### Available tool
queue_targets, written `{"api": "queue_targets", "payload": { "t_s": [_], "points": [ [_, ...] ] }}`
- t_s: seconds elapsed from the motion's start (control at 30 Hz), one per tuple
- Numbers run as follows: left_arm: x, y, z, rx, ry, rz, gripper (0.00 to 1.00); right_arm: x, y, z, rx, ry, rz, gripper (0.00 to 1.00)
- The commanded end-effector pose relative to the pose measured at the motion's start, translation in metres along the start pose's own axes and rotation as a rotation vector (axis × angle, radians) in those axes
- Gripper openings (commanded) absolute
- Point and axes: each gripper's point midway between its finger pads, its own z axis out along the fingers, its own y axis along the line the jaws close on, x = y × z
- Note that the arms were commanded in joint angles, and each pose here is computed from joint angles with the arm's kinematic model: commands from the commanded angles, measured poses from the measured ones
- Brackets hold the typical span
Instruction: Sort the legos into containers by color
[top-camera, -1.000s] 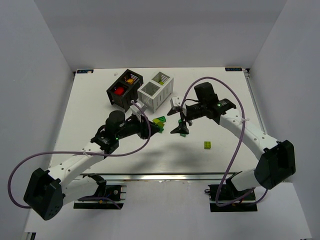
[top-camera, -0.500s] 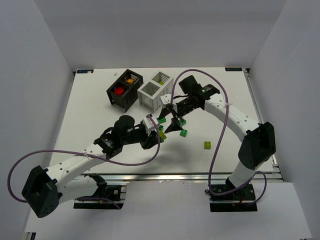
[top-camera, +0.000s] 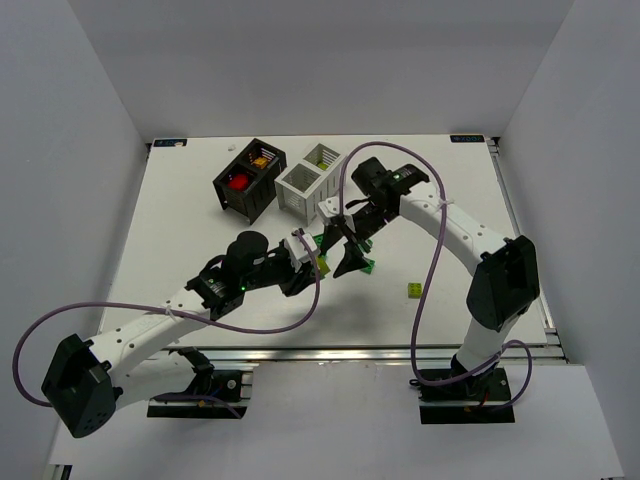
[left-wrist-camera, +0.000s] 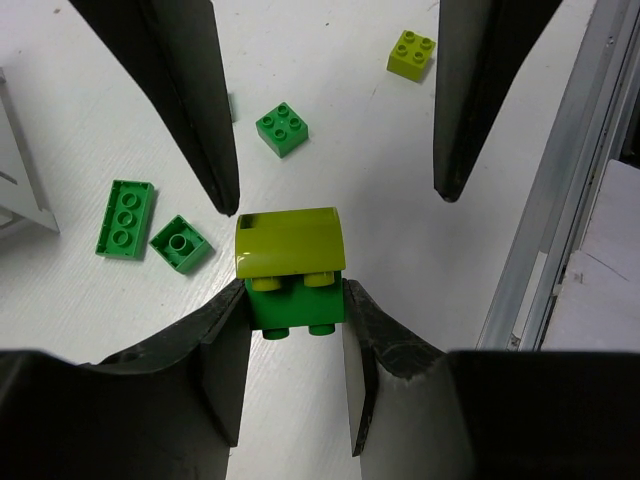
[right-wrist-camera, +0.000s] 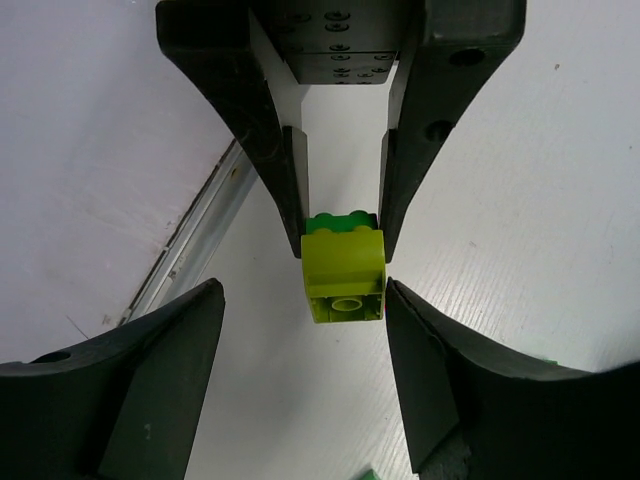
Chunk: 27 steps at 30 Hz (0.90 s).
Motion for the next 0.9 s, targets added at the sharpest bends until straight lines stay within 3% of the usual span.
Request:
{"api": "queue_targets", "payload": {
  "t_s": [0.0,0.23,0.53,0.63,0.87],
  "points": [
    [-0.028,0.004,-0.005,-0.021,-0.069,0.035,0.00,-0.012,-0.002,0.002,0.011,-0.034,-0.023,0.71],
    [-0.032,0.003,-0.006,-0.019,-0.088,0.024,0.00,-0.005,-0.016,0.007,0.045,-0.027,0.009,0.72],
    [-0.031,0.002,-0.006,-0.021,-0.097,0.007,0.00,0.002,-0.014,0.014,0.029,-0.014,0.025,0.61],
    [-0.030,0.001,-0.006,-0.020,-0.098,0.003,0.00,0.000,-0.014,0.014,0.030,-0.016,0.019,0.53],
    [-0.028,0.002,-0.007,-0.027,-0.096,0.002,0.00,0.001,-0.013,0.012,0.023,0.000,0.006,0.12]
  ]
}}
